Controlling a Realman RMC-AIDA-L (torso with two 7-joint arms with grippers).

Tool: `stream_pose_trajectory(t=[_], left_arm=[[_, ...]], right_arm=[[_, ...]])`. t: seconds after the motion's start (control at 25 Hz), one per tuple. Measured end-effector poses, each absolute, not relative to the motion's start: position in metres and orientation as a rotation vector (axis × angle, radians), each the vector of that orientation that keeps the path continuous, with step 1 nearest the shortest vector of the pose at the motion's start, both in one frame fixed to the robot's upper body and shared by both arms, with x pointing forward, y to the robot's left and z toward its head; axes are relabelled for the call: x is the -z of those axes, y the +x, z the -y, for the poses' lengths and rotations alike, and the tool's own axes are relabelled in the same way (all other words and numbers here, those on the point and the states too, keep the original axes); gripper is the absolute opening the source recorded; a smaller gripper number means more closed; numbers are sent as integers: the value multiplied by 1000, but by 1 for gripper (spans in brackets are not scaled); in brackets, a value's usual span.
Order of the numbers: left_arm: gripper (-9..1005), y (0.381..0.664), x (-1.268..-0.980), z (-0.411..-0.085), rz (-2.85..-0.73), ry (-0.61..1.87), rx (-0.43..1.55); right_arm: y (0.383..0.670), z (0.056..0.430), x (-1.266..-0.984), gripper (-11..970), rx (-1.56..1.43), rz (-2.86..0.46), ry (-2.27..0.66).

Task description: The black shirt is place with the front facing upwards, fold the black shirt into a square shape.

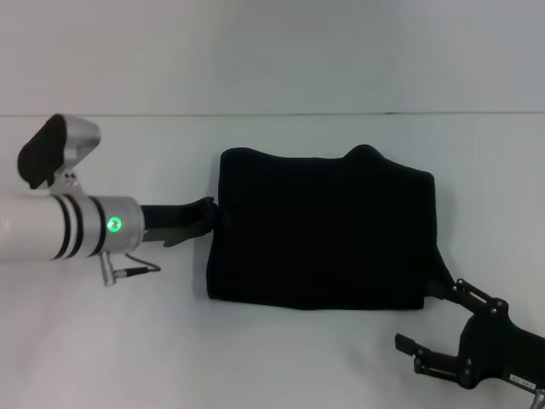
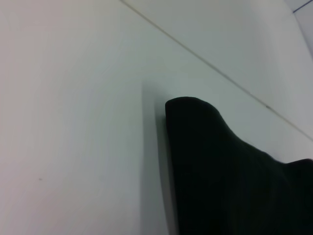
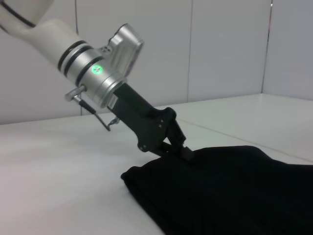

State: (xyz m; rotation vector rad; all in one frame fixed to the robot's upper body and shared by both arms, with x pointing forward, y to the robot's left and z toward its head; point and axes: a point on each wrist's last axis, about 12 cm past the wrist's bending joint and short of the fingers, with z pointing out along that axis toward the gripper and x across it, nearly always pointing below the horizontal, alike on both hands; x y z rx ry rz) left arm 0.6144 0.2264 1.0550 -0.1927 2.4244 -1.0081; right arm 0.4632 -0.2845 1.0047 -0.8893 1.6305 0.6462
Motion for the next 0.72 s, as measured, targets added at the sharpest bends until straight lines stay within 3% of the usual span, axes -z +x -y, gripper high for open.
stream_pose_trajectory(t=[0.44, 0.72], left_arm=[[62, 578, -1036, -261, -2315, -346, 1150], [66, 573, -1035, -265, -2260, -337, 1169]], right_arm=[[472, 283, -1008, 944, -633, -1619, -881], [474, 281, -1009, 945, -635, -1613, -883]])
